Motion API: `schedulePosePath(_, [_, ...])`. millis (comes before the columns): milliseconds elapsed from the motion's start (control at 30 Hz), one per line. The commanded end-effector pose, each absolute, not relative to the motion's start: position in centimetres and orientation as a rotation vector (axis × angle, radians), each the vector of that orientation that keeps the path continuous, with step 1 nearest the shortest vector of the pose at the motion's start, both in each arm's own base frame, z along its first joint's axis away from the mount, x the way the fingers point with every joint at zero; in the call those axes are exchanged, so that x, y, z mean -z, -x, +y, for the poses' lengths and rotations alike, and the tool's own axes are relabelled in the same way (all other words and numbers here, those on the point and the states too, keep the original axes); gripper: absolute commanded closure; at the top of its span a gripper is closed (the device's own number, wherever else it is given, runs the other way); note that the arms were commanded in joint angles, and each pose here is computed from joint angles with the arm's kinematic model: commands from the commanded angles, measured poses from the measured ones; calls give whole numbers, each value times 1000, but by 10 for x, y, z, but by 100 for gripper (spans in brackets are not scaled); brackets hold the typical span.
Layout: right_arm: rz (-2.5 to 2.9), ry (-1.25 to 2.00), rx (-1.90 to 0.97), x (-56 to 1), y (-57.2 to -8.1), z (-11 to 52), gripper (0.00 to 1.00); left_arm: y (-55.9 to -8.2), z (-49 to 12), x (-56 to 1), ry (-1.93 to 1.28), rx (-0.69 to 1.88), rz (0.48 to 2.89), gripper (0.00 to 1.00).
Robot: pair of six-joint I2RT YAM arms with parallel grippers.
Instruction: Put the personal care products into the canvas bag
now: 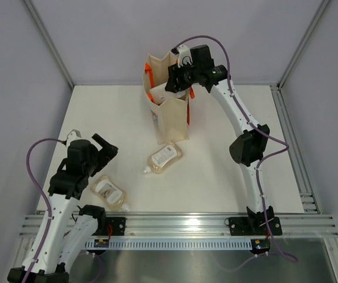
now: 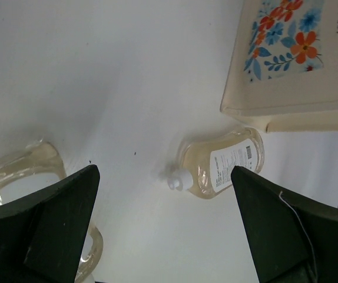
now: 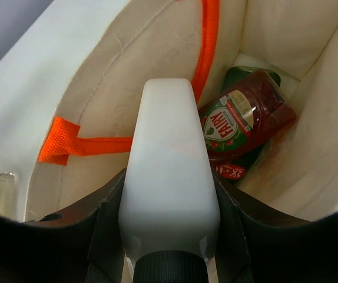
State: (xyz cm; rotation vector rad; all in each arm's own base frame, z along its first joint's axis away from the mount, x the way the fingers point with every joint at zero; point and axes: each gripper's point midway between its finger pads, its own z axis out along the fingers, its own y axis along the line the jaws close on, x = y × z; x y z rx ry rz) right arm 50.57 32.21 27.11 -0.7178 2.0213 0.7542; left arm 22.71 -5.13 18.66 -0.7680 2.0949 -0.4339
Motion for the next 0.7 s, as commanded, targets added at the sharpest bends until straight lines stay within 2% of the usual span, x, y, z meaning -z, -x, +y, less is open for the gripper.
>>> schedulePosePath(0, [1742, 781, -661, -350, -507, 336, 36, -215, -36, -173, 1047, 364, 2082, 1])
schedulePosePath(67, [1728, 781, -643, -354, -508, 336, 20, -203, -31, -160, 1170, 299, 2134, 1])
schedulePosePath(167, [1696, 775, -600, -370, -507, 328, 6, -186, -26, -144, 1282, 180, 2221, 1])
schedulePosePath(233, [1679, 787, -592, -379, -502, 324, 1, -179, -24, -137, 1304, 124, 2271, 1])
schedulePosePath(467, [1605, 896, -708, -420, -451, 298, 1, -151, -14, -119, 1368, -158, 2467, 1])
schedulePosePath(567, [1668, 958, -828, -396, -421, 290, 1, -150, -16, -109, 1323, -216, 2543, 1])
schedulePosePath(667, [1629, 1013, -855, -398, -391, 282, 1, -150, -24, -88, 1293, -228, 2624, 1])
